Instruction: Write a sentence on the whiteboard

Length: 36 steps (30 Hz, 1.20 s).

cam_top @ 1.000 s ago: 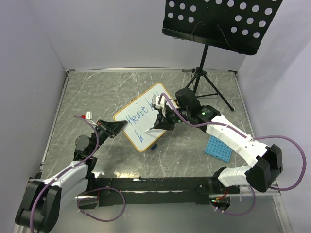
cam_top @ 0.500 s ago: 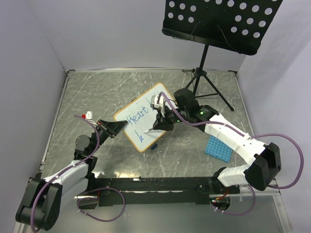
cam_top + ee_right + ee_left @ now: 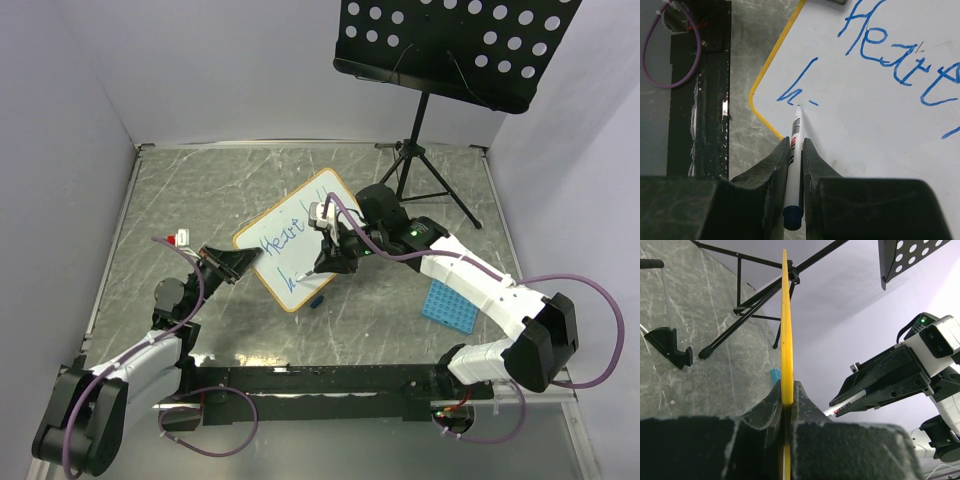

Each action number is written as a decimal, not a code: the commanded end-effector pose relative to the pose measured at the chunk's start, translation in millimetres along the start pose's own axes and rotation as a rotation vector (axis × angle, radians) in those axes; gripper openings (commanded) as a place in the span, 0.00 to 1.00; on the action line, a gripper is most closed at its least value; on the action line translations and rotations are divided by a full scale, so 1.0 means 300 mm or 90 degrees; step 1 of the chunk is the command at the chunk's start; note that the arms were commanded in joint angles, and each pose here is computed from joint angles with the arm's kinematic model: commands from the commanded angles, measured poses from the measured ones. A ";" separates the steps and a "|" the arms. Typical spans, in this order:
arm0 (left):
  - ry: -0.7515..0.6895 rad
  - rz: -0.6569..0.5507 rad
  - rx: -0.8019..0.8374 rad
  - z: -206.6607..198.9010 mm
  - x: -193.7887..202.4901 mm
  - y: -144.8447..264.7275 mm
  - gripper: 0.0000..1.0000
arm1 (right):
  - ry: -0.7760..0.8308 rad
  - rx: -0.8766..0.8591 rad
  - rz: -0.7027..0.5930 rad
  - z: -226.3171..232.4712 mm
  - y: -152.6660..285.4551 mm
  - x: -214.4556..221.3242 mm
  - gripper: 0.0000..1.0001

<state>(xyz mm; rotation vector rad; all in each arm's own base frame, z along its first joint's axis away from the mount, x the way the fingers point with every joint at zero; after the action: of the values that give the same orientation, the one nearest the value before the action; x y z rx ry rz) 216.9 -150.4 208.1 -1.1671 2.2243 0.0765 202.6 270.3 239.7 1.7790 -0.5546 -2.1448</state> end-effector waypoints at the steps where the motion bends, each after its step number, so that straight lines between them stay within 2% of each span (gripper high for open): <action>1: -0.030 -0.079 0.101 -0.136 -0.094 -0.010 0.01 | 0.022 -0.019 -0.005 0.015 0.000 -0.012 0.00; 19: -0.029 -0.067 0.106 -0.135 -0.079 0.002 0.01 | 0.006 0.080 -0.024 -0.071 0.032 -0.047 0.00; 36: -0.022 -0.054 0.111 -0.132 -0.070 -0.006 0.01 | 0.002 0.081 -0.033 -0.077 0.028 -0.063 0.00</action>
<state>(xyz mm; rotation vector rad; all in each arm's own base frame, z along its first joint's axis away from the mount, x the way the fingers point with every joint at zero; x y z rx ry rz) 218.9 -149.7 205.0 -1.1765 2.2247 0.0939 219.6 265.9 241.1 1.7998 -0.6804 -2.1972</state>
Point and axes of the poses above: each gripper's point midway between its finger pads, its own y axis back along the fingers, its own z axis along the line the jaws close on, x = y × z, the point moved 4 cm from there along y, back along the fingers, and after that the axes turned 6 degrees about -y, right-handed, at the moved point
